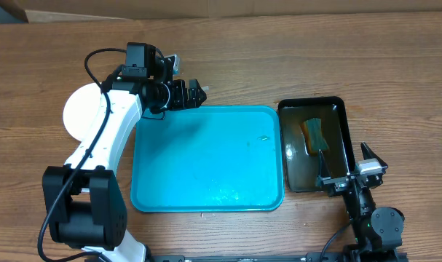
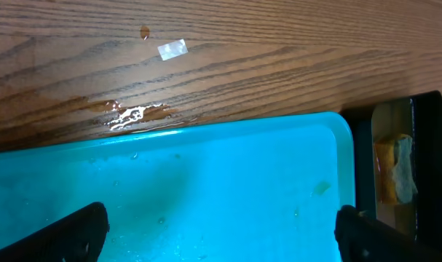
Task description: Clean dirty plates on tray and stack at the side
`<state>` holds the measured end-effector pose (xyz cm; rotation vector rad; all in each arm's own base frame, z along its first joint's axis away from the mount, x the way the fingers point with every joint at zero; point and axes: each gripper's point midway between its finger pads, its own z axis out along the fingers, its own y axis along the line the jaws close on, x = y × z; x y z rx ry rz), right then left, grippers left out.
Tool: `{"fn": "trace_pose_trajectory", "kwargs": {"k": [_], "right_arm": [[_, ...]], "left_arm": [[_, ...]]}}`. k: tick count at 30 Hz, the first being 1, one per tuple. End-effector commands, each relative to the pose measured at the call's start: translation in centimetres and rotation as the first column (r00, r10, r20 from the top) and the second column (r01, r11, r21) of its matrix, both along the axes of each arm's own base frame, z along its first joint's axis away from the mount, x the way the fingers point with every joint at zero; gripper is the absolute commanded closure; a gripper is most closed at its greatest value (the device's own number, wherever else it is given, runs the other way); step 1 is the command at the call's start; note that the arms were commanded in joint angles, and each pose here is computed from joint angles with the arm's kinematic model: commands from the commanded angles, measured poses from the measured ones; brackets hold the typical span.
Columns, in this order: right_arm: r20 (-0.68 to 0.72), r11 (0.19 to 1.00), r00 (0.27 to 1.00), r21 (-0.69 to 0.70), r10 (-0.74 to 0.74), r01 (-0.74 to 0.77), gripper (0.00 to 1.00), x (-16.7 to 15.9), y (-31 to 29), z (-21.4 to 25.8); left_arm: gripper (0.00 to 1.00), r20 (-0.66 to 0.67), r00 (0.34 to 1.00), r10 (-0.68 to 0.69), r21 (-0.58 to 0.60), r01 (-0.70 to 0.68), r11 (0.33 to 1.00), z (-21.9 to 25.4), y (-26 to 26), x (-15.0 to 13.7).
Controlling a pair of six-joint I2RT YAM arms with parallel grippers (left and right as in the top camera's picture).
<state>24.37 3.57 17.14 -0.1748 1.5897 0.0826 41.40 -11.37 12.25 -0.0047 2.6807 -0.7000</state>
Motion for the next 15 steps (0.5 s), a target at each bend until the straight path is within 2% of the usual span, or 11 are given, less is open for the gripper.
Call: {"fn": "trace_pose_trajectory", "kwargs": {"k": [1, 3, 6, 8, 13, 15], "right_arm": [[0.007, 1.0, 1.0, -0.003, 0.001, -0.001, 0.0, 0.0, 0.0, -0.1], [0.007, 1.0, 1.0, -0.002, 0.001, -0.001, 0.0, 0.0, 0.0, -0.1], [0.007, 1.0, 1.0, -0.003, 0.001, -0.001, 0.0, 0.0, 0.0, -0.1], [0.007, 1.0, 1.0, -0.002, 0.001, -0.001, 0.0, 0.0, 0.0, -0.1], [0.007, 1.0, 1.0, -0.002, 0.001, -0.001, 0.0, 0.0, 0.0, -0.1], [0.007, 1.0, 1.0, -0.003, 0.001, -0.001, 0.0, 0.0, 0.0, -0.1]], "left_arm": [[0.0, 0.144, 0.989, -0.02, -0.009, 0.022, 1.0, 5.5, -0.1, -0.6], [0.0, 0.222, 0.975, -0.017, -0.009, 0.019, 1.0, 8.5, 0.1, -1.2], [0.0, 0.389, 0.92, 0.051, 0.076, -0.087, 0.993, 14.2, 2.5, -2.4], [0.0, 0.506, 0.859, 0.081, 0.087, -0.144, 0.986, 18.7, 3.7, -4.2], [0.0, 0.658, 0.743, 0.122, 0.075, -0.226, 0.971, 24.9, 5.4, -8.5], [0.0, 0.677, 0.722, 0.144, 0.087, -0.273, 0.958, 25.8, 6.5, -10.2]]}}
